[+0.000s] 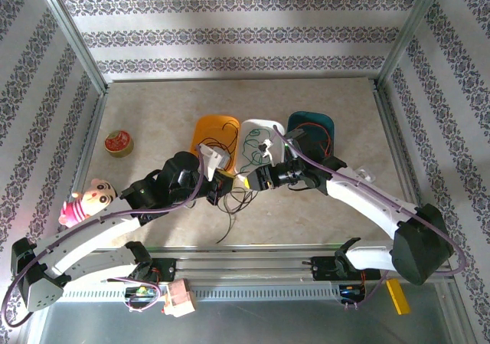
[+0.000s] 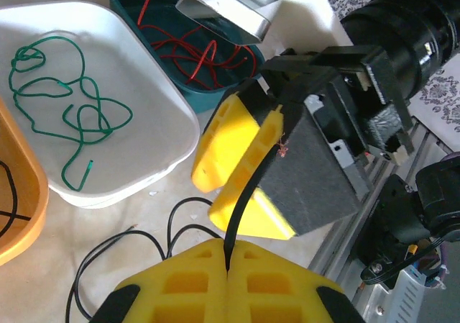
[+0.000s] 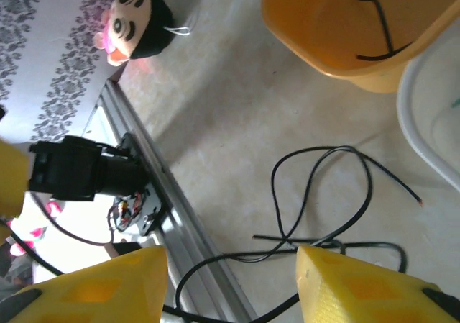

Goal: Untangle the cables

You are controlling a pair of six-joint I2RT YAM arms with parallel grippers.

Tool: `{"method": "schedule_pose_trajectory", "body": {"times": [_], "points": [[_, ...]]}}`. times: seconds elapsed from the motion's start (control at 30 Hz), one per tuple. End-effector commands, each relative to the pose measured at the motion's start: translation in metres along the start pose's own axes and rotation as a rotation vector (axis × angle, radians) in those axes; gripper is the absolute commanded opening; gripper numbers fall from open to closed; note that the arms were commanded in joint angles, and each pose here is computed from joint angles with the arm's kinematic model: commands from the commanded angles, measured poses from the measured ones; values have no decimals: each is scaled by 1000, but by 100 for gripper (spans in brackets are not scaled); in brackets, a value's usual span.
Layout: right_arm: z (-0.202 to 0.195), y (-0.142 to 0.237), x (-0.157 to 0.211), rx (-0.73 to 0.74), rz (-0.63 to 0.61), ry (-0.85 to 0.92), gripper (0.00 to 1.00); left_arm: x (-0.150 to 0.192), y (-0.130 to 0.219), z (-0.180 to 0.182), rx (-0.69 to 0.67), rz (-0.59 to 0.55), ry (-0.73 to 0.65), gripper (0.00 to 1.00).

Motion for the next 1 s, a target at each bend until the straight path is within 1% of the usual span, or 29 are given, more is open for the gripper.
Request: {"method": "schedule_pose_trajectory", "body": {"times": [0.0,0.07,0.13,0.23,0.33,0.43,0.63,0.73,0.97], "points": [[-20,9,-20,128,-128,-30,50,-17,8,-12,57,-89,-39,0],[-30,14,-22,161,-158,-48,50,-26,14,-14,64,-134,-48,0],[-36,16,-22,166,-160,-70,50,-36,22,-14,45,-177,-55,0],[-33,13,-15,132,-118,-70,50,-53,33,-15,27,-233,-73,0],[-21,10,-4,57,-59,-48,50,-64,37,-17,26,-256,-96,0],[-14,10,3,16,-30,-33,50,-66,35,-17,22,-250,-118,0],[-10,4,6,-14,0,-39,50,-64,26,-18,37,-225,-119,0],[-5,-3,10,-42,50,-48,50,-64,25,-17,32,-227,-117,0],[-16,-7,23,-25,82,-90,49,-54,23,-7,-28,-203,-120,0]]}}
Point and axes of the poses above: each hand's point on the last joint's axis, 136 mm out from that joint toward the fingers, its own y axis back along the fingers, its own z axis along the line the jaws close on, x = y × z, the point moved 3 cm from there along y, back along the fingers, and after that the axes turned 10 degrees about -y, right-handed, at the moved point
